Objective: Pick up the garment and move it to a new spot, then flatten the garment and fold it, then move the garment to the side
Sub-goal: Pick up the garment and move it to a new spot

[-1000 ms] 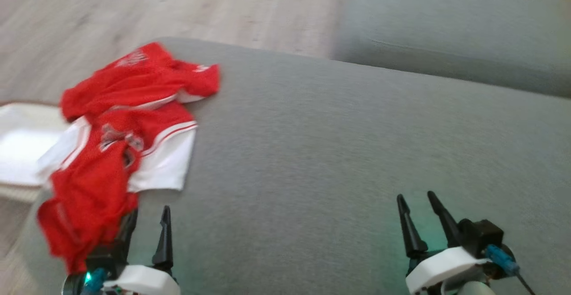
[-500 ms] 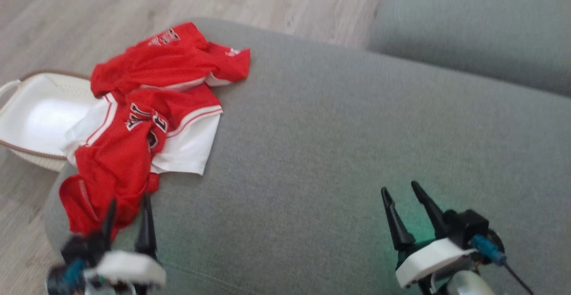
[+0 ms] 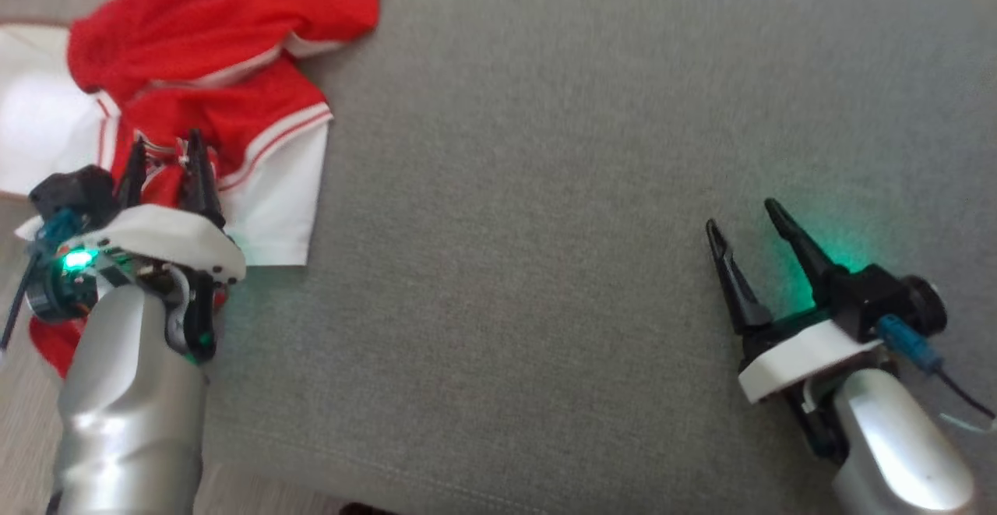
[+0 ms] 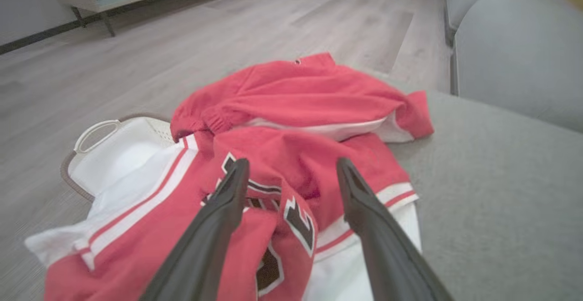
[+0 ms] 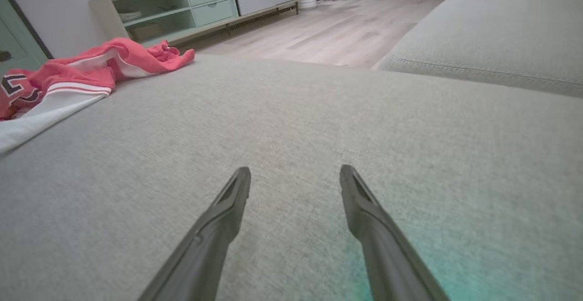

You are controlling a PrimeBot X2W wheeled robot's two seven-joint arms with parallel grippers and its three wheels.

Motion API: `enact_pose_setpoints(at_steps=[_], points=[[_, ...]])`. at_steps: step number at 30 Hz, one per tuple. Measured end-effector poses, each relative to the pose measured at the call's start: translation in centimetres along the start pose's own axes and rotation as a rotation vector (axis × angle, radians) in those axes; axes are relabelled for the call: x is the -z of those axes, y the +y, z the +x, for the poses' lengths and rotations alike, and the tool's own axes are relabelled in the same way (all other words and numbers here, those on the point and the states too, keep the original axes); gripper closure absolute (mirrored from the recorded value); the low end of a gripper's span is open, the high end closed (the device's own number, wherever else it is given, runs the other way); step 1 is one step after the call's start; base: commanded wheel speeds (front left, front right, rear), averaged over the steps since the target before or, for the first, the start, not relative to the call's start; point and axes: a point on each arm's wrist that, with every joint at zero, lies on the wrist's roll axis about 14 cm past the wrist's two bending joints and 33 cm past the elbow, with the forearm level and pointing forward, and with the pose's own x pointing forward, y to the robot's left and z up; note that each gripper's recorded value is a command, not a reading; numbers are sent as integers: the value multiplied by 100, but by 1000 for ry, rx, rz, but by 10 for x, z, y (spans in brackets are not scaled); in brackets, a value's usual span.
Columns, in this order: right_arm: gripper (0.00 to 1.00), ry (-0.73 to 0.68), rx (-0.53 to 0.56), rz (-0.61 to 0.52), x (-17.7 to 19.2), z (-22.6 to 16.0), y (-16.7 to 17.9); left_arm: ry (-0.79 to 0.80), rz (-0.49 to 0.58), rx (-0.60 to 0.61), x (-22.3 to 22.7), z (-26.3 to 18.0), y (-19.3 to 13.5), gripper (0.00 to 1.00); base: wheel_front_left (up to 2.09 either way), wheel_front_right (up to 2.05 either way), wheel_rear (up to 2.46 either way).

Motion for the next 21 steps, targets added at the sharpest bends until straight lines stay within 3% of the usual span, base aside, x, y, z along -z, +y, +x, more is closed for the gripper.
enact_pose_setpoints(at_steps=[5,10,11,13,14,21], points=[[0,-9,-12,13,9,6,-9,194,52,-61,46,19,7,0,0,0,0],[0,-22,-12,7,3,5,-13,278,83,-87,67,18,15,0,0,0,0],[0,-23,-11,5,2,5,-14,280,88,-90,68,16,17,4,0,0,0],[0,-15,-8,1,0,3,-15,288,101,-95,72,11,22,76,0,0,0],[0,-10,-8,-5,0,1,-15,288,99,-98,72,9,24,99,0,0,0],[0,27,-17,-8,3,-13,-6,228,49,-90,60,0,28,100,0,0,0]])
